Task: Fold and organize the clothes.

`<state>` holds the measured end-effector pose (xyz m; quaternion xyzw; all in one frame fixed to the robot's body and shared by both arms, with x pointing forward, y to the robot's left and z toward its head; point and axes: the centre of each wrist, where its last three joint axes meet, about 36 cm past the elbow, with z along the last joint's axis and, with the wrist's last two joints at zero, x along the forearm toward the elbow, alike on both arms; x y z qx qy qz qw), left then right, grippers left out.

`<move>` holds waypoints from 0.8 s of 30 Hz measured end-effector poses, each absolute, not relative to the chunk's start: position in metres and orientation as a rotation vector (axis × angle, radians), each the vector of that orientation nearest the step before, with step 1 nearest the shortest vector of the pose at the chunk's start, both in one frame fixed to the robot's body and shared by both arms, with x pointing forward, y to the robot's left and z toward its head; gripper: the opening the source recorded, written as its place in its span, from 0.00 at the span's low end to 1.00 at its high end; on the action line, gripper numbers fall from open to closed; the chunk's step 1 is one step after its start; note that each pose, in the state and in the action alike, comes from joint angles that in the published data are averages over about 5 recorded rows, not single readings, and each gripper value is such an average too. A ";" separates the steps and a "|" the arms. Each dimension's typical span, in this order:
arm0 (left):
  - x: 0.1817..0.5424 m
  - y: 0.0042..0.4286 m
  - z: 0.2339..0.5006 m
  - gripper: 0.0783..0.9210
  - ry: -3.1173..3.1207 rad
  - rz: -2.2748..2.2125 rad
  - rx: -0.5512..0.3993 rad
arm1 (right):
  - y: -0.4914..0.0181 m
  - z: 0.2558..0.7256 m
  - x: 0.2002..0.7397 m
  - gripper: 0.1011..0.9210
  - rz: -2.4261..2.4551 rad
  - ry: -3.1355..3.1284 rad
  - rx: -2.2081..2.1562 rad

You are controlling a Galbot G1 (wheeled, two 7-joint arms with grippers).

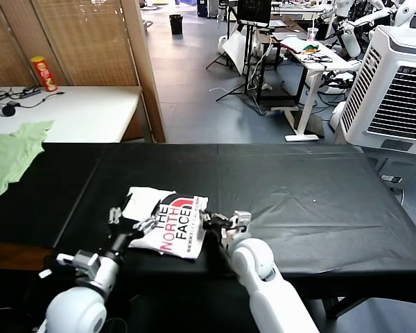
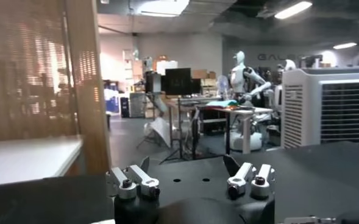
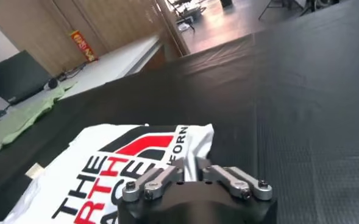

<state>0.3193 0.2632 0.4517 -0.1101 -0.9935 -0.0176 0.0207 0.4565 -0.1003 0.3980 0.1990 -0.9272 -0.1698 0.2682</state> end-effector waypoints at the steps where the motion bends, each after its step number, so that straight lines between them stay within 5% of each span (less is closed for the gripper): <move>1: 0.318 0.265 0.451 0.85 -3.083 -0.054 -0.331 | -0.101 0.398 0.457 0.07 -0.457 -2.503 0.535; 13: 0.305 0.287 0.444 0.85 -3.083 -0.051 -0.205 | -0.171 0.416 0.474 0.05 -0.171 -2.601 0.368; 24: 0.296 0.289 0.441 0.85 -3.065 -0.005 -0.118 | -0.208 0.427 0.411 0.69 -0.015 -2.813 0.288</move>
